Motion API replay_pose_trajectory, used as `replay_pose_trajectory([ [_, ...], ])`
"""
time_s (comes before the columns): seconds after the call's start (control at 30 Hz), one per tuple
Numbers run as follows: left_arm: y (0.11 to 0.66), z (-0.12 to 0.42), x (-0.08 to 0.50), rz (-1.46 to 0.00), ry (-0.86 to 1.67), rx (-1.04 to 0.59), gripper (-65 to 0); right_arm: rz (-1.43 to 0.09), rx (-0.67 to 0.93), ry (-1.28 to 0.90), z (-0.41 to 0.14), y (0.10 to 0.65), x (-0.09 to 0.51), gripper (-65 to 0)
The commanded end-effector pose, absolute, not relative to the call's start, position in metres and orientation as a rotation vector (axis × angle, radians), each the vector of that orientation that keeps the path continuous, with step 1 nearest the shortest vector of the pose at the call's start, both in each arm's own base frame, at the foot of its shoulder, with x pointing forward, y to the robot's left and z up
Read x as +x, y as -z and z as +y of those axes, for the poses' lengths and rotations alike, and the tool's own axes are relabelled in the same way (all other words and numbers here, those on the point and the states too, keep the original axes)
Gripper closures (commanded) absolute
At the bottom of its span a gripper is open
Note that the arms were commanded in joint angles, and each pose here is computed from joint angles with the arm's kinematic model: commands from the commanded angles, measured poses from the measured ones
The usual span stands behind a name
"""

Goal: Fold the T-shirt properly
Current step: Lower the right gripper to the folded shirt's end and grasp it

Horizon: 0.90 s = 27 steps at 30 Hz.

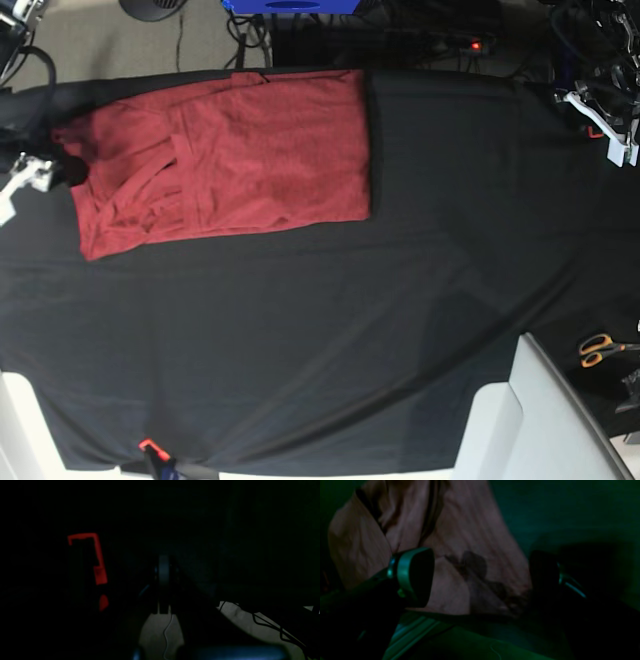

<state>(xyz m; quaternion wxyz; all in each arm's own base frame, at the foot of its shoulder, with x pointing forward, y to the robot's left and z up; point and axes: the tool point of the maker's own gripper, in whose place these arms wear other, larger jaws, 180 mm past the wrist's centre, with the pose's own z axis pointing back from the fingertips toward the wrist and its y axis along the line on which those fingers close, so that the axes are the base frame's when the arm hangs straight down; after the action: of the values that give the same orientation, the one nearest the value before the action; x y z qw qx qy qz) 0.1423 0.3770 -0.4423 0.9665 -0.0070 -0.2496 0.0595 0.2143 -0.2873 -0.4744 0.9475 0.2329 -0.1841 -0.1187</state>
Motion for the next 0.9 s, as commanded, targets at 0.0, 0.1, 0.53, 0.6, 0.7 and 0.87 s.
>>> replay_pose_trajectory([
  [0.0,0.431,0.385,0.149,-0.536,-0.105,0.004,0.0,-0.412,0.46,0.22,-0.296,0.464,0.224,-55.8],
  [0.1,0.431,0.385,0.149,-0.536,-0.105,0.004,0.0,-0.392,0.472,0.198,-0.287,0.468,0.223,-55.8],
  [0.53,0.432,0.385,0.148,-0.534,-0.107,0.004,0.0,-0.438,0.409,0.19,-0.3,0.467,0.231,-55.8],
  [0.6,0.433,0.385,0.145,-0.527,-0.105,0.005,0.0,-0.438,0.381,0.183,-0.311,0.463,0.231,-55.8],
  [0.7,0.432,0.385,0.145,-0.528,-0.101,0.007,0.0,-0.464,0.363,0.188,-0.321,0.458,0.235,-55.8],
  [0.87,0.432,0.385,0.144,-0.528,-0.103,0.007,0.0,-0.413,0.419,0.336,-0.331,0.488,0.224,-56.3],
])
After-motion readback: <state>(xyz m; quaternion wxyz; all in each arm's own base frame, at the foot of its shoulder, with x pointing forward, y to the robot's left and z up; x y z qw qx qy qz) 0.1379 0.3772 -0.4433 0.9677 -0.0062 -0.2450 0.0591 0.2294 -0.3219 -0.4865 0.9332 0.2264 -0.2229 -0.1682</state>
